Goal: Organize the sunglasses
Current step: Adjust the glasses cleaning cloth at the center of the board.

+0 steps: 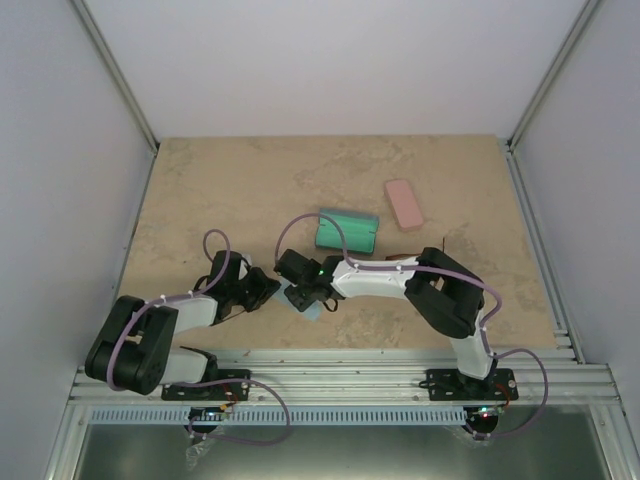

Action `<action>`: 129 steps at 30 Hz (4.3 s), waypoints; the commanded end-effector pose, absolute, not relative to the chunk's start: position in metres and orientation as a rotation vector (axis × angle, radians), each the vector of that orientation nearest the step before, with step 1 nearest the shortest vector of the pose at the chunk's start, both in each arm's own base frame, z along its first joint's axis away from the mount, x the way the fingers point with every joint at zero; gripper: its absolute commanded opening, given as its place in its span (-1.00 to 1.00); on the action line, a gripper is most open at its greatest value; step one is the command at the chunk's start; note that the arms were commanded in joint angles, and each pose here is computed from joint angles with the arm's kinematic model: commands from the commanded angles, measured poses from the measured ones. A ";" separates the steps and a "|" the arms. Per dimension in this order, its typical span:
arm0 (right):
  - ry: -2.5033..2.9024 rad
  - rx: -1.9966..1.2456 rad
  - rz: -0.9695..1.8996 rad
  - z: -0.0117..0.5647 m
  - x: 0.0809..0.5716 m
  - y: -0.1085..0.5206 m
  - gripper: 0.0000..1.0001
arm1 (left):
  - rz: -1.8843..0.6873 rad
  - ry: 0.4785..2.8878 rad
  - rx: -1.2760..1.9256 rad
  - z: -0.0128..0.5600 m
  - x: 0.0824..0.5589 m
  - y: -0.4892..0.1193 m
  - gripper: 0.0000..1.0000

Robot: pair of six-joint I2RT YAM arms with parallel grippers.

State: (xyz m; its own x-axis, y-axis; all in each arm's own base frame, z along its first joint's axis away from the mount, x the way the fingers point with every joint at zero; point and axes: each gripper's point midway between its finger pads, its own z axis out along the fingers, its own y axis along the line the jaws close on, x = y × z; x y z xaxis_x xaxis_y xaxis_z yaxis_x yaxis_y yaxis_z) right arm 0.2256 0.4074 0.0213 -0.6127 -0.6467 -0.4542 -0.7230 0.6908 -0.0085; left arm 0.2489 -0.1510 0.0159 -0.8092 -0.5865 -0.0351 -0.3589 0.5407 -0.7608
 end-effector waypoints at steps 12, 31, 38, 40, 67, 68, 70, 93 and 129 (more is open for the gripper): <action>2.482 -0.892 0.066 0.022 0.238 0.387 -0.46 | -1.003 2.567 -0.870 -0.007 0.232 -0.136 -0.89; 2.482 -0.789 0.190 0.045 0.240 0.379 -0.53 | -0.998 2.564 -0.857 -0.004 0.235 -0.137 -0.89; 2.503 -0.815 0.252 0.042 0.238 0.381 -0.80 | -0.998 2.563 -0.853 -0.004 0.236 -0.137 -0.88; 2.515 -0.822 0.256 0.037 0.238 0.381 -0.82 | -1.001 2.563 -0.851 -0.003 0.236 -0.137 -0.88; 2.500 -0.801 0.214 0.029 0.255 0.386 -0.30 | -1.014 2.556 -0.841 0.001 0.238 -0.139 -0.88; 2.496 -0.800 0.217 0.030 0.255 0.387 -0.30 | -1.015 2.555 -0.840 0.001 0.238 -0.139 -0.88; 2.494 -0.816 0.231 0.029 0.255 0.390 -0.33 | -1.013 2.555 -0.840 0.001 0.238 -0.139 -0.88; 2.480 -0.552 -0.063 0.032 0.281 0.317 -0.99 | -1.023 2.564 -0.819 0.003 0.237 -0.141 -0.87; 2.447 -0.955 0.259 0.022 0.249 0.400 -0.51 | -1.019 2.588 -0.789 0.002 0.237 -0.142 -0.85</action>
State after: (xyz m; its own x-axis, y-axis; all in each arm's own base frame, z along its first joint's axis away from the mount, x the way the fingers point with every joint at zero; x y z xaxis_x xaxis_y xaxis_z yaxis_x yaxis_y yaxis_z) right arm 0.2342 0.4092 0.0220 -0.5839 -0.6306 -0.5113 -0.7556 0.6524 0.0583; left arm 0.2476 -0.1477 0.0161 -0.8206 -0.5681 -0.0626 -0.3475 0.5829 -0.7345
